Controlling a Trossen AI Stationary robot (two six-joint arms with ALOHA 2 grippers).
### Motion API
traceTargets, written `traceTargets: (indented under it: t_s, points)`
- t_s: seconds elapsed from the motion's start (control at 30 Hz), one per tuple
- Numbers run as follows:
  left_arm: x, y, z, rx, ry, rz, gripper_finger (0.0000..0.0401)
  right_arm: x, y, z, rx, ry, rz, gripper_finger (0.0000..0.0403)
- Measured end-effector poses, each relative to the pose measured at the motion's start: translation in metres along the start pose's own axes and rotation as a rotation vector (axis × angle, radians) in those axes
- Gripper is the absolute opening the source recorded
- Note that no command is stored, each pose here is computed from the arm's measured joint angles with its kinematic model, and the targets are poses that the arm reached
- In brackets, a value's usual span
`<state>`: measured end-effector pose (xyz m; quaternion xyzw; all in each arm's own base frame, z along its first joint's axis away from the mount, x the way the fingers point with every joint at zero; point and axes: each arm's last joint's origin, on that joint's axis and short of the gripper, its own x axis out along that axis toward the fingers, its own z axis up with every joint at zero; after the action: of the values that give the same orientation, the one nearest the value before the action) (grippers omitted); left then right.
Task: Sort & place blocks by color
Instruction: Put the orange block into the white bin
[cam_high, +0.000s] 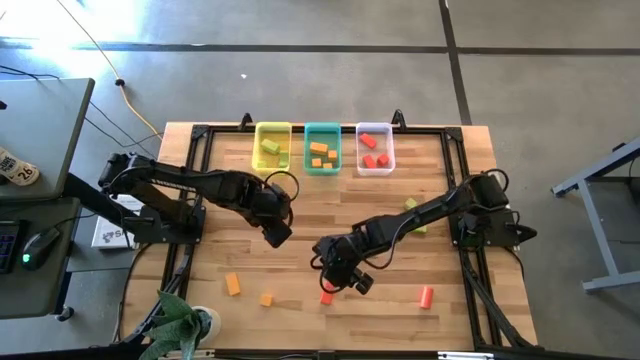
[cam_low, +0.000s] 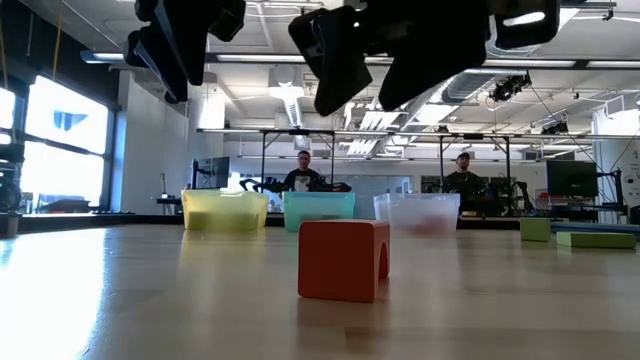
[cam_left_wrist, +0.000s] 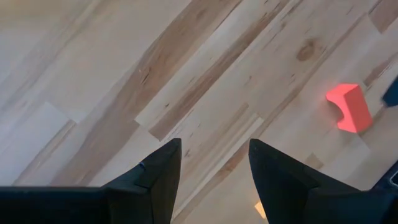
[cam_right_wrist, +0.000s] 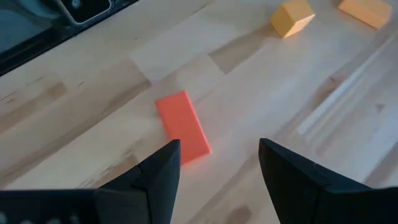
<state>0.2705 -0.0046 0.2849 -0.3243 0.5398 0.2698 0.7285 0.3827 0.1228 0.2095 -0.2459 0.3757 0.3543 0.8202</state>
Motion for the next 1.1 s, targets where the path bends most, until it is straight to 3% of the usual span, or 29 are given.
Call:
traceTargets:
  t_s: [0.6, 0.97, 1.1]
  points:
    - [0.0, -0.004, -0.005, -0.023, -0.023, 0.012, 0.0177, 0.052, 0.007, -0.015, -0.122, 0.024, 0.094, 0.0204]
    - [0.0, -0.004, -0.004, -0.023, -0.032, 0.02, 0.0177, 0.075, 0.007, -0.028, -0.081, 0.083, 0.09, 0.0203]
    - [0.0, -0.004, -0.004, -0.014, -0.035, 0.022, 0.0177, 0.075, 0.007, -0.028, -0.031, 0.084, 0.086, 0.0169]
